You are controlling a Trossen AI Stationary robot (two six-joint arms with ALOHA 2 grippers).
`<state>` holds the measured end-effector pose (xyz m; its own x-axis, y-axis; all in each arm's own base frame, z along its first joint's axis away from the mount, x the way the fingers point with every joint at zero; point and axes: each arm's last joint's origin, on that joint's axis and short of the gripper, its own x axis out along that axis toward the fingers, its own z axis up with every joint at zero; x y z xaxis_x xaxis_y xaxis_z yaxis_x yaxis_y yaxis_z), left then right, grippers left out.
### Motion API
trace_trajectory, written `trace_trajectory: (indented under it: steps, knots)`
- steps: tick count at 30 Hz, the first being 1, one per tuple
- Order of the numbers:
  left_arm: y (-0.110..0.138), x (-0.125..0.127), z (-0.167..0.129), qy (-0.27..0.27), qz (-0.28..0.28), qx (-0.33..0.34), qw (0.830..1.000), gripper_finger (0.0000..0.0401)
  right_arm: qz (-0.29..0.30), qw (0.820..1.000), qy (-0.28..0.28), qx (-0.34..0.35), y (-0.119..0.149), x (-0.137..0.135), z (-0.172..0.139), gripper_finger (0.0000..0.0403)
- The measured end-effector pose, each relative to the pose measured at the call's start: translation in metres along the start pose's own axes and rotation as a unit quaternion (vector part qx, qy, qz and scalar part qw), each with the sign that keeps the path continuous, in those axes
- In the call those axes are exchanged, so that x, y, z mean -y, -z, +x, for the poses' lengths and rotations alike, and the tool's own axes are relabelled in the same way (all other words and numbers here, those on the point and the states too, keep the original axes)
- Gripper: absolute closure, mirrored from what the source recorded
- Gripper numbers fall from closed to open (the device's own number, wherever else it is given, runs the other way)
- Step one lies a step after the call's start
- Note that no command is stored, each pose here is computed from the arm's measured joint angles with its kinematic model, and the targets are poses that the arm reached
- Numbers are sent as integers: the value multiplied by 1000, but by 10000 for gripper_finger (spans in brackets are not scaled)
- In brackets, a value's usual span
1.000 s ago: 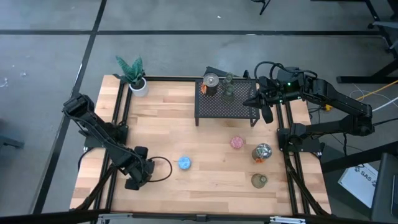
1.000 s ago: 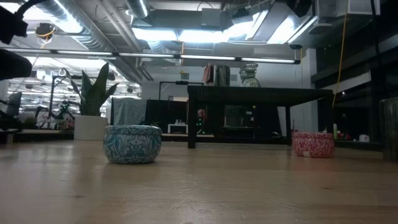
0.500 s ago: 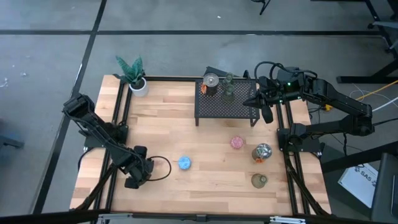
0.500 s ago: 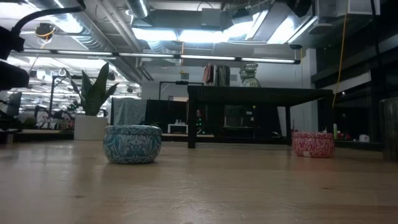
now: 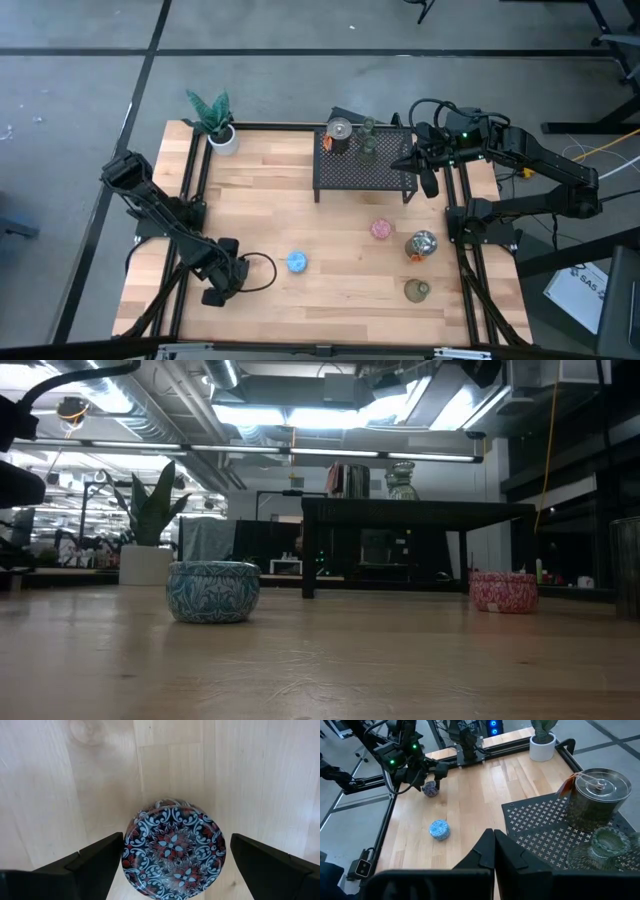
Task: Pick & Place candle stick holders
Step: Put the red scented candle on the shelf
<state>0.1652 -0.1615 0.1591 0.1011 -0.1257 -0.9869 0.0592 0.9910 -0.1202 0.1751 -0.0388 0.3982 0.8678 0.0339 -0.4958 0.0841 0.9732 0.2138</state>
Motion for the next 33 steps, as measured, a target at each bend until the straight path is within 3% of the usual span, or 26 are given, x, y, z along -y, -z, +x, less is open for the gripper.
trace_trajectory:
  steps: [17, 27, 33]
  knots:
    - [0, 0, 0, 1, -1, -3, 1000, 92, 0, 1000, 1, 0, 0, 0, 0, 402]
    - [-1, 0, -2, 10, -38, -12, 999, 96, 0, 1000, 1, 0, 0, 0, 0, 402]
    - [-17, -7, -14, 24, -40, -22, 999, 97, 0, 1000, 2, 0, 0, 0, 0, 402]
